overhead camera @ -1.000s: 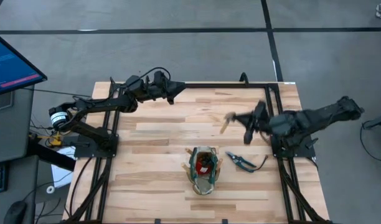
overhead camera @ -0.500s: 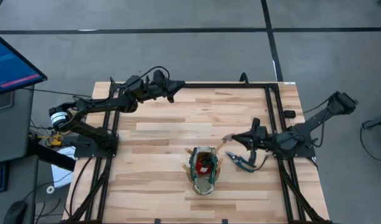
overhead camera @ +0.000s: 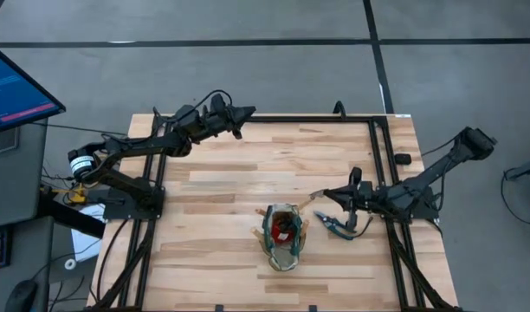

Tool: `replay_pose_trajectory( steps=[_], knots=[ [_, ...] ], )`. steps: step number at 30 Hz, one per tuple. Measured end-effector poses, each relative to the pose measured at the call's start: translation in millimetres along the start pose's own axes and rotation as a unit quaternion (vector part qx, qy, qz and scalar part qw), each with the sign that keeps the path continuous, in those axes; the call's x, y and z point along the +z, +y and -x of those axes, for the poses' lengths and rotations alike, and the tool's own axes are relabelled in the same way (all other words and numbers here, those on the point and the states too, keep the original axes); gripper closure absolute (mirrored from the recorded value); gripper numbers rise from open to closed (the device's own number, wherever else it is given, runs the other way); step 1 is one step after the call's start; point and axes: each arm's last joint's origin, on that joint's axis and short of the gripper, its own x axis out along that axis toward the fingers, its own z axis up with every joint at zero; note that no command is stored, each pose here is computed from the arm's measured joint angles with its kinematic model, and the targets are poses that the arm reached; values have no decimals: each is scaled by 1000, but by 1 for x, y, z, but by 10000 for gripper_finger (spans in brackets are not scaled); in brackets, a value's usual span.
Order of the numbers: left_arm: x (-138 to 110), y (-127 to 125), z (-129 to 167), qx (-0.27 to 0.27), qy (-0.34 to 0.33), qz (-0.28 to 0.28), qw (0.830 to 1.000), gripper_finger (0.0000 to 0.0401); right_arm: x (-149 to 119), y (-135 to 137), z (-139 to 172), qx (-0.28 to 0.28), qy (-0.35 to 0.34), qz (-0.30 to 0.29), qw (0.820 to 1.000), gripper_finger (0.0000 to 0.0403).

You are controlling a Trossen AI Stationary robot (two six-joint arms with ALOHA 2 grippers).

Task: Pick & Place Garden tools in Gardening bag
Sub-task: Put the brown trowel into the green gardening bag

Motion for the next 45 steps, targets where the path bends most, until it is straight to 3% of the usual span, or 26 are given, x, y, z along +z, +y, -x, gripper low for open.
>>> replay_pose_trajectory(
  steps=[20,29,45],
  knots=[
    [0,1,0,4,-1,-8,1000,392,-9,-13,-12,59,10,-4,998,403],
    [0,1,0,4,0,-27,1000,394,-18,-13,-18,81,46,-19,995,403],
    [0,1,0,3,0,-28,1000,391,-30,-25,-24,102,116,3,988,403]
  ],
)
